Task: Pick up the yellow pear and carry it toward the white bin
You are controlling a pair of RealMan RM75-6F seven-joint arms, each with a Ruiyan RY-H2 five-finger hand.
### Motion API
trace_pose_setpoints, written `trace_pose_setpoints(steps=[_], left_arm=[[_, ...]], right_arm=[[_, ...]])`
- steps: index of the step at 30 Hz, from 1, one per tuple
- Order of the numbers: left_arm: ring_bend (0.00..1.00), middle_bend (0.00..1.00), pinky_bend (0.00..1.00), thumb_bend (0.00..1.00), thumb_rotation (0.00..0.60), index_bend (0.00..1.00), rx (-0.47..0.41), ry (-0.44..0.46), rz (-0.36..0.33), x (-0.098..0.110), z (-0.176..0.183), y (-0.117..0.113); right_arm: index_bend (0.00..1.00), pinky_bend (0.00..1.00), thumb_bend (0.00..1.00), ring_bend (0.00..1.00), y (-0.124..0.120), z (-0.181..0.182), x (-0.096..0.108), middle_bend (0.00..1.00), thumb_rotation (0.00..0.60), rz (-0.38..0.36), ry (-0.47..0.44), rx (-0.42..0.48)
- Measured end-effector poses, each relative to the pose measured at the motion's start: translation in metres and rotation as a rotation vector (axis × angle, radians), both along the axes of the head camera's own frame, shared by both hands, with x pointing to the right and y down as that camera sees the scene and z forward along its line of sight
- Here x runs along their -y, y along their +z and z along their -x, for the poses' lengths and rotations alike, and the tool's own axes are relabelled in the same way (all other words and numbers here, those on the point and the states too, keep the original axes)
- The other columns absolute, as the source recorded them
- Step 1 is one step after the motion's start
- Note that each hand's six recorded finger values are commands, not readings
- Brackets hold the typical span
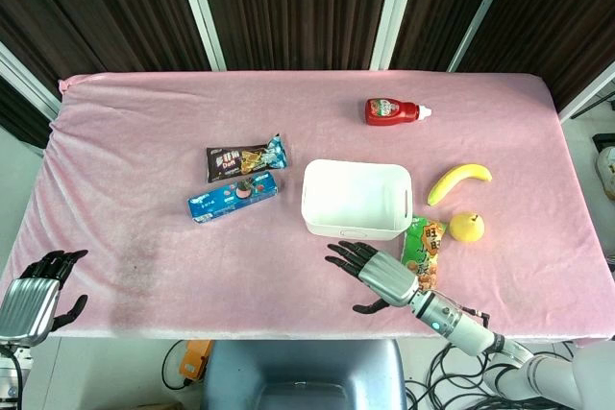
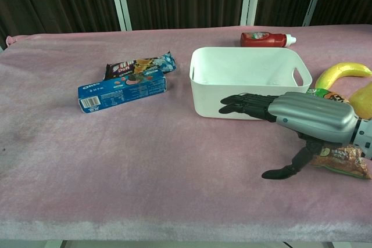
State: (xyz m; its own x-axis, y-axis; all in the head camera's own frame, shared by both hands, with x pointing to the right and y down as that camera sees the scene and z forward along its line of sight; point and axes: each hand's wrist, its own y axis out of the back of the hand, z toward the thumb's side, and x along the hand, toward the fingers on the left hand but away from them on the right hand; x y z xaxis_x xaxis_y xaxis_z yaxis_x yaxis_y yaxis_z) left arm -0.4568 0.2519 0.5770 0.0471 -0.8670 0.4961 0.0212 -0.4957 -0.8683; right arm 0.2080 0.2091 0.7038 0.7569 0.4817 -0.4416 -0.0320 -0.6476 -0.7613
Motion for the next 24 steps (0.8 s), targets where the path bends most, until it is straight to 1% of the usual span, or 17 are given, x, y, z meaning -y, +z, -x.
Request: trace_pose_setpoints(steps=[12, 18, 21, 24], left_arm=[[0.19, 0.27, 0.33, 0.31, 0.600, 0.21, 0.001, 0.009, 0.006, 0.000, -0.002, 0.002], [0.19, 0.27, 0.33, 0.31, 0.600, 0.21, -0.001, 0.017, 0.010, 0.000, -0.004, 0.003], [0.19, 0.27, 0.33, 0.31, 0.600, 0.21, 0.000, 0.017, 0.013, 0.000, -0.004, 0.004], [0.19, 0.27, 0.33, 0.31, 0.600, 0.21, -0.002, 0.019, 0.015, 0.001, -0.004, 0.005]], right_arm=[[0.18, 0.29, 0.30, 0.05, -0.004, -0.005, 0.000, 0.05, 0.600, -0.014, 0.010, 0.002], [0.18, 0.29, 0.30, 0.05, -0.008, -0.014, 0.000, 0.05, 0.600, -0.020, 0.014, 0.000], [0.18, 0.30, 0.30, 0.05, -0.012, -0.022, -0.001, 0.05, 0.600, -0.026, 0.018, -0.006], [0.18, 0.31, 0.30, 0.07, -0.022, -0.035, -0.003, 0.07, 0.600, -0.041, 0.035, -0.012]])
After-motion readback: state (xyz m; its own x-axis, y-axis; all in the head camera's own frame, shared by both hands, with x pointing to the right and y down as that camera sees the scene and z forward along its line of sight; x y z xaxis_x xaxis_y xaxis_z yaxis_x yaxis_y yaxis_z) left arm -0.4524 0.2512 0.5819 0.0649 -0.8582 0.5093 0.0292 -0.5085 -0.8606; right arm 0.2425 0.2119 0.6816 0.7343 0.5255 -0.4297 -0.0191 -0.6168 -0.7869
